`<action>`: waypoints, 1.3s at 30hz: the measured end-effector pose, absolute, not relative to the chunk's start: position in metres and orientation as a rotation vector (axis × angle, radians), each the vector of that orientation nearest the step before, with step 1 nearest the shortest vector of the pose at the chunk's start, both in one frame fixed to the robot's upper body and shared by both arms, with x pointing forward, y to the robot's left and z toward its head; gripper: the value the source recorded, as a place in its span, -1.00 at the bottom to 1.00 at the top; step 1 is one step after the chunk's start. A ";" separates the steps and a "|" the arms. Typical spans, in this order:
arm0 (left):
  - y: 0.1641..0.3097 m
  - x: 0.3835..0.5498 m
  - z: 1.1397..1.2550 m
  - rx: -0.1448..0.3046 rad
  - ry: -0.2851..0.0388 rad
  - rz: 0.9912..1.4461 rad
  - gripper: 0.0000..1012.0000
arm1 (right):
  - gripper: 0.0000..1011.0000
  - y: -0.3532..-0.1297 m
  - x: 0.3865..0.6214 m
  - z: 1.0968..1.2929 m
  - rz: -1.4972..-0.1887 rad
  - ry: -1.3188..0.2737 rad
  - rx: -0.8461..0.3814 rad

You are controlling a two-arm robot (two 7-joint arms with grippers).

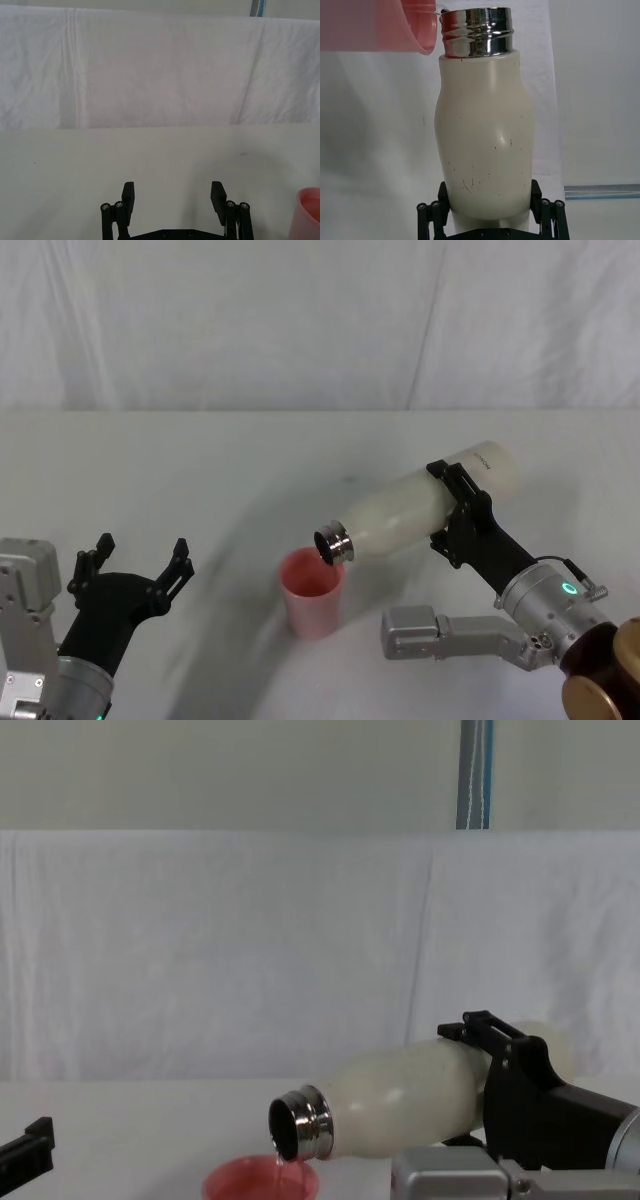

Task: Grasp the thermos with one hand and pour water into the cup lid.

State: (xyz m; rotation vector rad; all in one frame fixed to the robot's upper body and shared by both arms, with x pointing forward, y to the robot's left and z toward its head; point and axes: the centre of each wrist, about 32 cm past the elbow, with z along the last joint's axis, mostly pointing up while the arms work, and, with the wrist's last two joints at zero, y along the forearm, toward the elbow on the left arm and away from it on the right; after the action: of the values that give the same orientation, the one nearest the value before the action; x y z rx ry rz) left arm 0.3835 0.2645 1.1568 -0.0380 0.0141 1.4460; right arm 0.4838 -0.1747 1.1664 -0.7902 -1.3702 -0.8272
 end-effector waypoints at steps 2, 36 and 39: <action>0.265 0.384 1.157 -0.038 0.014 1.446 0.98 | 0.89 -0.175 0.484 1.167 -0.828 -1.371 -0.789; 0.265 0.384 1.157 -0.038 0.014 1.446 0.98 | 0.89 -0.191 0.485 1.195 -0.927 -0.802 -0.386; 0.265 0.384 1.157 -0.038 0.014 1.446 0.98 | 0.89 -0.197 0.486 1.198 -0.947 -0.683 -0.310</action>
State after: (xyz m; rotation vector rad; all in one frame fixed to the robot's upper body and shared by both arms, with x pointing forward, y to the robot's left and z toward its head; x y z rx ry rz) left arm 0.3835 0.2646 1.1568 -0.0380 0.0140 1.4461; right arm 0.4856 -0.1968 1.1978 -0.3101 -0.6833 -0.9465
